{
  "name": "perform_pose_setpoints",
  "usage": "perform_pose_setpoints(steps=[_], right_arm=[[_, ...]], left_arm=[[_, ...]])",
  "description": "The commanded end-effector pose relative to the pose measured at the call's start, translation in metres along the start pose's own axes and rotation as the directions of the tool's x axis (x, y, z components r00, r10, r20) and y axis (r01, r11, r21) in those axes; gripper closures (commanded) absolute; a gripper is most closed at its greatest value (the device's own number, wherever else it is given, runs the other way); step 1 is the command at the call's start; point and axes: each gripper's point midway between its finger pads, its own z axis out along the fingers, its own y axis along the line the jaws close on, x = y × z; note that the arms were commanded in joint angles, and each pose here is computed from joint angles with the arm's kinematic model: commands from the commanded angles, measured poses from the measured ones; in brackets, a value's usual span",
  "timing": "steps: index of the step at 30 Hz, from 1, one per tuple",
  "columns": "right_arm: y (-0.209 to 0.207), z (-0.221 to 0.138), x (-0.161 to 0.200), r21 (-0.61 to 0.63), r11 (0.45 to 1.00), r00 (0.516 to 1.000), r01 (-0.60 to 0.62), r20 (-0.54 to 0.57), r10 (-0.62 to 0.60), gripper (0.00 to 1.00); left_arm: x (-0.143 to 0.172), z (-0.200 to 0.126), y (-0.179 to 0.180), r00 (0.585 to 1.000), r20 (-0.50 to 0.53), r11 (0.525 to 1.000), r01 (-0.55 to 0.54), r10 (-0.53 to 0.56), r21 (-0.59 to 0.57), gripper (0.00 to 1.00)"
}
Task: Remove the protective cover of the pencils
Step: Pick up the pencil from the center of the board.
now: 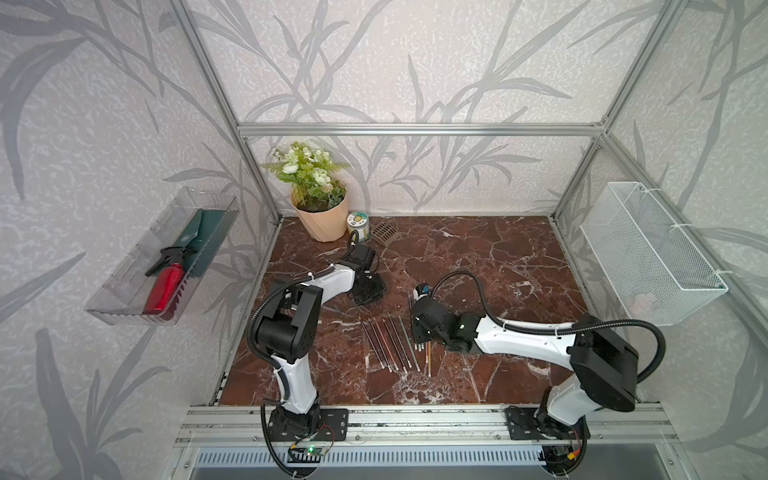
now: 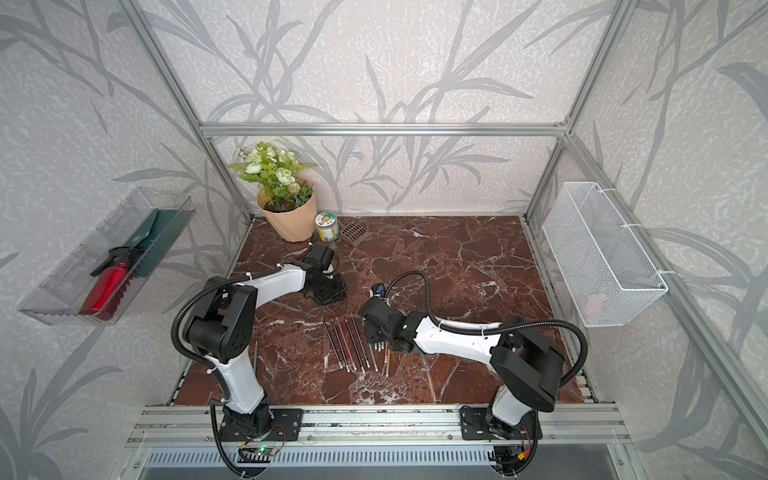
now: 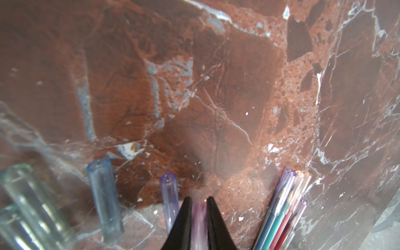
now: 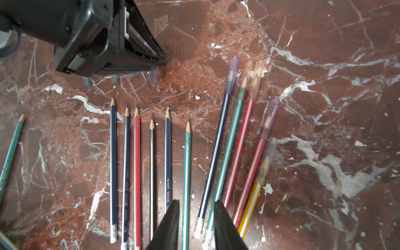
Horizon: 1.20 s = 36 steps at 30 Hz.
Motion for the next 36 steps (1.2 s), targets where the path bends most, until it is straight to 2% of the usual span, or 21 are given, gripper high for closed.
perform_pose_setpoints(steps=[1,10,24,36], right_arm=[[-0.013,0.010,0.001,0.063,0.998,0.999,0.019,-0.034,-0.017,0.71],[-0.007,0.036,0.011,0.101,0.993,0.986,0.069,-0.157,-0.053,0.75],[-0.013,0.057,0.018,0.156,0.984,0.974,0.089,-0.219,-0.053,0.77],[-0.020,0.070,0.024,0.209,0.972,0.965,0.108,-0.258,-0.052,0.79]], left_arm=[[-0.002,-0.001,0.000,1.000,0.002,0.999,-0.016,0.016,-0.028,0.80],[-0.002,-0.001,0.000,1.000,0.002,0.999,-0.017,0.017,-0.028,0.79],[-0.002,-0.009,-0.006,0.999,0.023,1.000,-0.025,0.025,0.010,0.81],[-0.007,-0.037,-0.020,0.990,0.134,0.992,-0.057,0.043,0.108,0.80]])
